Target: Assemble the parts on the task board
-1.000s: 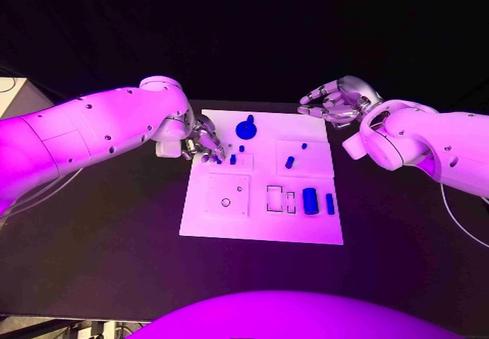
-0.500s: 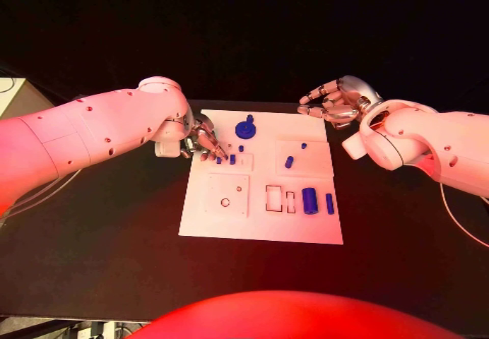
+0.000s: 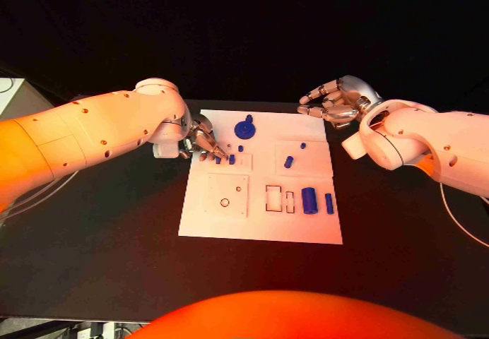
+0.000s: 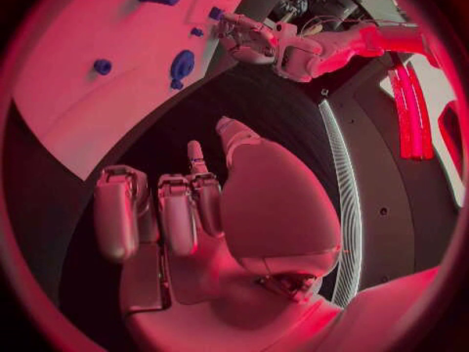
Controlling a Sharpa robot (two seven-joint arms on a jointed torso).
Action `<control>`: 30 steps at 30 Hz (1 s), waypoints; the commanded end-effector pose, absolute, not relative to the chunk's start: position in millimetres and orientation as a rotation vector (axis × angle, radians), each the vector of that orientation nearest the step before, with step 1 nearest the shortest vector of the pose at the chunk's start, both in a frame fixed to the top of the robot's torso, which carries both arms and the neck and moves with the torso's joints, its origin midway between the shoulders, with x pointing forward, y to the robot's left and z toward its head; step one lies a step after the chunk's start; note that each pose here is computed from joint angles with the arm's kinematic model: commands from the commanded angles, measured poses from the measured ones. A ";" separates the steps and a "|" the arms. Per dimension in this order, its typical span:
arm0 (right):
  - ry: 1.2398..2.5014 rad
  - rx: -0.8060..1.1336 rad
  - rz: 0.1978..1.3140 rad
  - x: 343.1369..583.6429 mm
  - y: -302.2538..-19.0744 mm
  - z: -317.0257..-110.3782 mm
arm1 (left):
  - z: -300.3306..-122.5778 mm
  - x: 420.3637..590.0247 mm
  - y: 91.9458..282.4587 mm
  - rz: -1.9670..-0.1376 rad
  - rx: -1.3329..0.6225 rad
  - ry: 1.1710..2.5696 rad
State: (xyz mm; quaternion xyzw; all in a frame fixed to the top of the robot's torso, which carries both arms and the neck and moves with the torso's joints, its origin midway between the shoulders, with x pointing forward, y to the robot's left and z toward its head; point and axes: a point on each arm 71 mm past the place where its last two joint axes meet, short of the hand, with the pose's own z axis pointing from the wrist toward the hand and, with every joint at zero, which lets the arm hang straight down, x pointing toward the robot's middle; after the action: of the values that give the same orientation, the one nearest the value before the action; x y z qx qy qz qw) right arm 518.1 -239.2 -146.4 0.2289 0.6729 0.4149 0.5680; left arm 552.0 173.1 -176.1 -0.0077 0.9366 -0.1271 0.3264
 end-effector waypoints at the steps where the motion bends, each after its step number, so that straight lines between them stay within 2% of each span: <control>1: 1.582 0.523 0.985 517.8 -238.2 -146.3 | -186.0 551.0 184.5 -0.261 -0.057 2.438; 11: 1.583 0.525 0.984 518.0 -238.7 -147.6 | -167.4 550.5 191.5 -0.437 -0.218 2.291; 18: 1.571 0.532 0.974 519.6 -242.9 -147.8 | -143.8 547.5 195.9 -0.666 -0.307 2.101; 25: 1.544 0.541 0.970 522.0 -248.1 -146.9 | -123.6 541.7 190.4 -0.870 -0.281 1.868; 30: 1.512 0.546 0.975 524.0 -252.1 -145.5 | -123.7 534.0 180.3 -0.939 -0.134 1.701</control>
State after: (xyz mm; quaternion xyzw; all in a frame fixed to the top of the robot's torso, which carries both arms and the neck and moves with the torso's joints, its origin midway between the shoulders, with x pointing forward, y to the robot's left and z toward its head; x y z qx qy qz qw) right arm 523.6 -251.1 -148.1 0.2354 0.6639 0.4083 0.5806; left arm 535.5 187.3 -135.8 -0.1015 0.7891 -0.3474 0.4964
